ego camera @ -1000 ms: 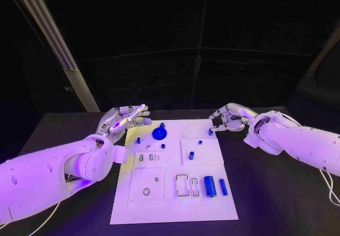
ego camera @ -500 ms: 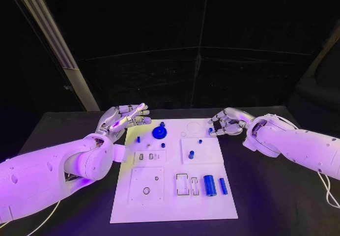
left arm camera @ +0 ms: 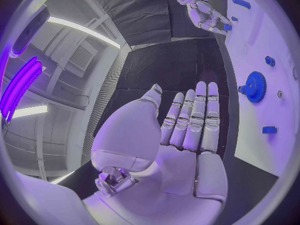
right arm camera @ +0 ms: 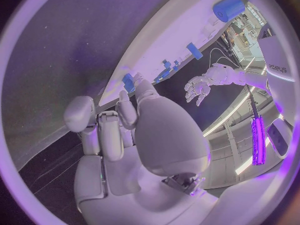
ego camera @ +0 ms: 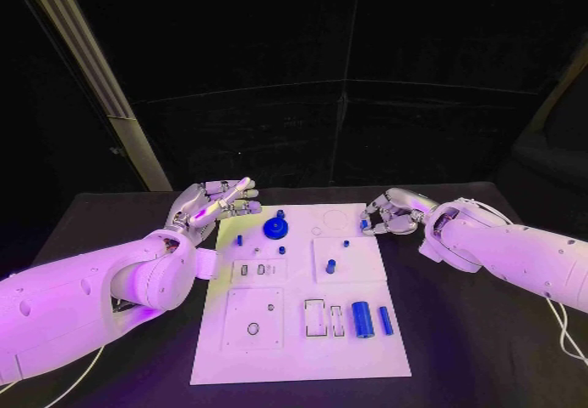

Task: Assemble the parts on the task board

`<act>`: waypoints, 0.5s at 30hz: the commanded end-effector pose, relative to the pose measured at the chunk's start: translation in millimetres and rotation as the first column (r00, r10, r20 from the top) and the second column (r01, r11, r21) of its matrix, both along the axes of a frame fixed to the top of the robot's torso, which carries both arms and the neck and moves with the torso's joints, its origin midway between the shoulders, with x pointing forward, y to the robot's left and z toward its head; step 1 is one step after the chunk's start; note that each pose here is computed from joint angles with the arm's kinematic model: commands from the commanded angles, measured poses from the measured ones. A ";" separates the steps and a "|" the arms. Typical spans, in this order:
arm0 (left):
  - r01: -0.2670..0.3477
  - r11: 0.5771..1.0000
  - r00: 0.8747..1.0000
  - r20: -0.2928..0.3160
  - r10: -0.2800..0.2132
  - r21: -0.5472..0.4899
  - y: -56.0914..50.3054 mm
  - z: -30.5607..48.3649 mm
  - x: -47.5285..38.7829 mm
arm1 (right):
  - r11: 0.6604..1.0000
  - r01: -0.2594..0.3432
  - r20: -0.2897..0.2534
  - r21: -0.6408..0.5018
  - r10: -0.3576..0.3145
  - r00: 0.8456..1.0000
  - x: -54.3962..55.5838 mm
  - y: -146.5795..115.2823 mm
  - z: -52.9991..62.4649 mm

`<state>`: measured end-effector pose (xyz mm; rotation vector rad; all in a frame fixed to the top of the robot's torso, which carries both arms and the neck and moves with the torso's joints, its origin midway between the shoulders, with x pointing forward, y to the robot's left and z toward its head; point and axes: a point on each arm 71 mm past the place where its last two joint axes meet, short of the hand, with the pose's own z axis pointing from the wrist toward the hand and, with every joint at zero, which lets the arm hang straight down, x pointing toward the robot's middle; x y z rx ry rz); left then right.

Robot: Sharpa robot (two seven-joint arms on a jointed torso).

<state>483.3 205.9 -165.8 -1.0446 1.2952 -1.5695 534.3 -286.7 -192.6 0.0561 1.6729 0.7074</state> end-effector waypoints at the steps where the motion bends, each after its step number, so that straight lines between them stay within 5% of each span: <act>1: 0.012 1.000 1.000 0.009 -0.012 -0.007 -1.4 1.5 -0.1 | 1.000 -0.013 -0.007 -0.017 0.013 1.000 -0.1 1.3 -1.1; 15: 0.011 1.000 1.000 0.007 -0.011 -0.005 -1.0 1.2 0.1 | 1.000 -0.016 -0.006 -0.019 0.016 1.000 -0.1 2.8 -2.4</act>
